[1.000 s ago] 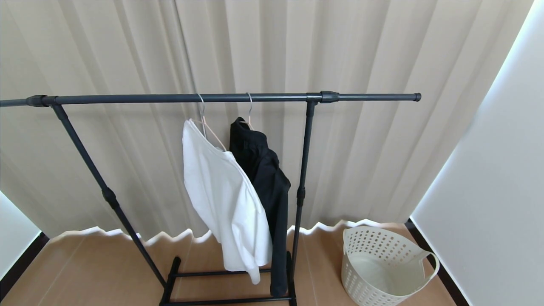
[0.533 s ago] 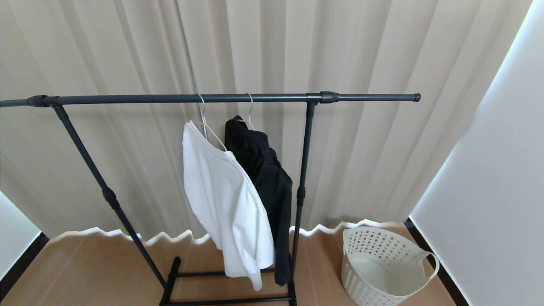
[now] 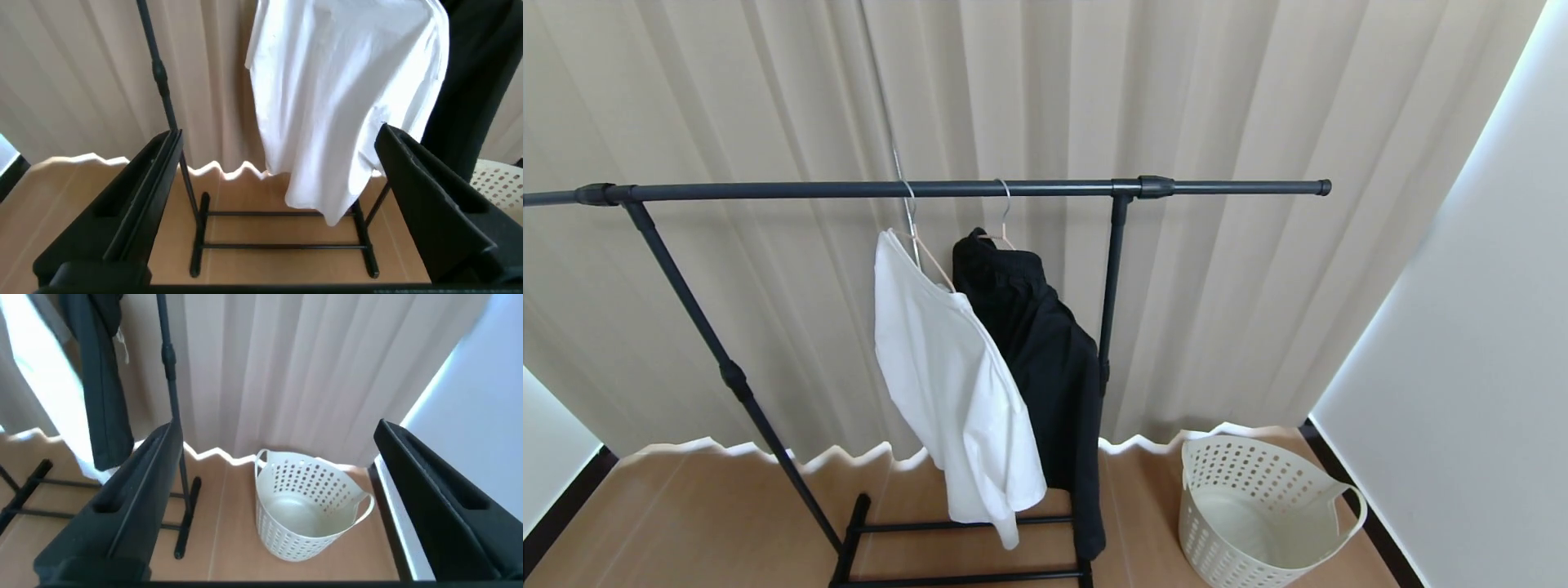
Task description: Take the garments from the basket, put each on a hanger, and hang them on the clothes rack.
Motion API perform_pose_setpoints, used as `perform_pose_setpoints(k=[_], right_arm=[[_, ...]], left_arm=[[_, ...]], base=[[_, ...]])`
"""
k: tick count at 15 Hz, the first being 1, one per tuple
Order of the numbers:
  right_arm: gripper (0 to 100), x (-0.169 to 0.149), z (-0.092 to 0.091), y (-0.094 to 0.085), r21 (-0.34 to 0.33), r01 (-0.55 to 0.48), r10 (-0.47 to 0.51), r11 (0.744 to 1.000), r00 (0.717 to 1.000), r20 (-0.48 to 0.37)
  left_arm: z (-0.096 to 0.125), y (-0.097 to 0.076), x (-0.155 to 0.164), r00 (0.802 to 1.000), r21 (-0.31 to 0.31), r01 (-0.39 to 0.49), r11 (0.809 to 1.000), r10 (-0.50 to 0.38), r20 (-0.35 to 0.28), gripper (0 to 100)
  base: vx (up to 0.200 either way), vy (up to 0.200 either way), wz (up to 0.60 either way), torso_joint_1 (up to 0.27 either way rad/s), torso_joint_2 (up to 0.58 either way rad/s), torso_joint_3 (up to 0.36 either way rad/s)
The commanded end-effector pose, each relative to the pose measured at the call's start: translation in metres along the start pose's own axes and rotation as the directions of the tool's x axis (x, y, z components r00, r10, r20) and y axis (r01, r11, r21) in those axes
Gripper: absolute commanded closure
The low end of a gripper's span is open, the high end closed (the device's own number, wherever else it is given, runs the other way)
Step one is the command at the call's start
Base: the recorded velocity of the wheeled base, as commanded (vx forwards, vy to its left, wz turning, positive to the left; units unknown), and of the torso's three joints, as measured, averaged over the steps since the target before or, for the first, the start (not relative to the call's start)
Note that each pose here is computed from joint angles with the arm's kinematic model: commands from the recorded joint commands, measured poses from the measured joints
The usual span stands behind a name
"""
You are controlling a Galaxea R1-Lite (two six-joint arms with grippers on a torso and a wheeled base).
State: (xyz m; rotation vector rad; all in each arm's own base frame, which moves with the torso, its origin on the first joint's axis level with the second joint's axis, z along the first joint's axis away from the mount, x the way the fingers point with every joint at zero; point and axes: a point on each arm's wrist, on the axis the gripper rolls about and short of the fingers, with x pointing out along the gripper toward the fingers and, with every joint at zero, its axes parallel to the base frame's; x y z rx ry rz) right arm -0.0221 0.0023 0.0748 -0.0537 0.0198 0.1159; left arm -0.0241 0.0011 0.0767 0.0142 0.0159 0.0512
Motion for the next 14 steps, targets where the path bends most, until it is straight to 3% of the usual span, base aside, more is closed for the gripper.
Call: perform_pose_setpoints(k=[1,14], right_arm=[[0,-0.0010,0.0003,0.0013,0.005,-0.048,0.048,0.999,0.999,0.015],[0,-0.0009,0.0001,0.0012,0.013,-0.044,0.043,0.999,0.999,0.015]], left_arm=[[-0.0012,-0.0007,0.0005,1.000,0.002,0.028,1.000,-0.028,-0.002,0],[-0.0010,-0.0007,0.0005,1.000,-0.012,0.031,0.999,-0.031,-0.001,0]], base=[[0.000,0.000,0.00,0.000,0.00,0.000],[0.000,0.000,0.00,0.000,0.00,0.000]])
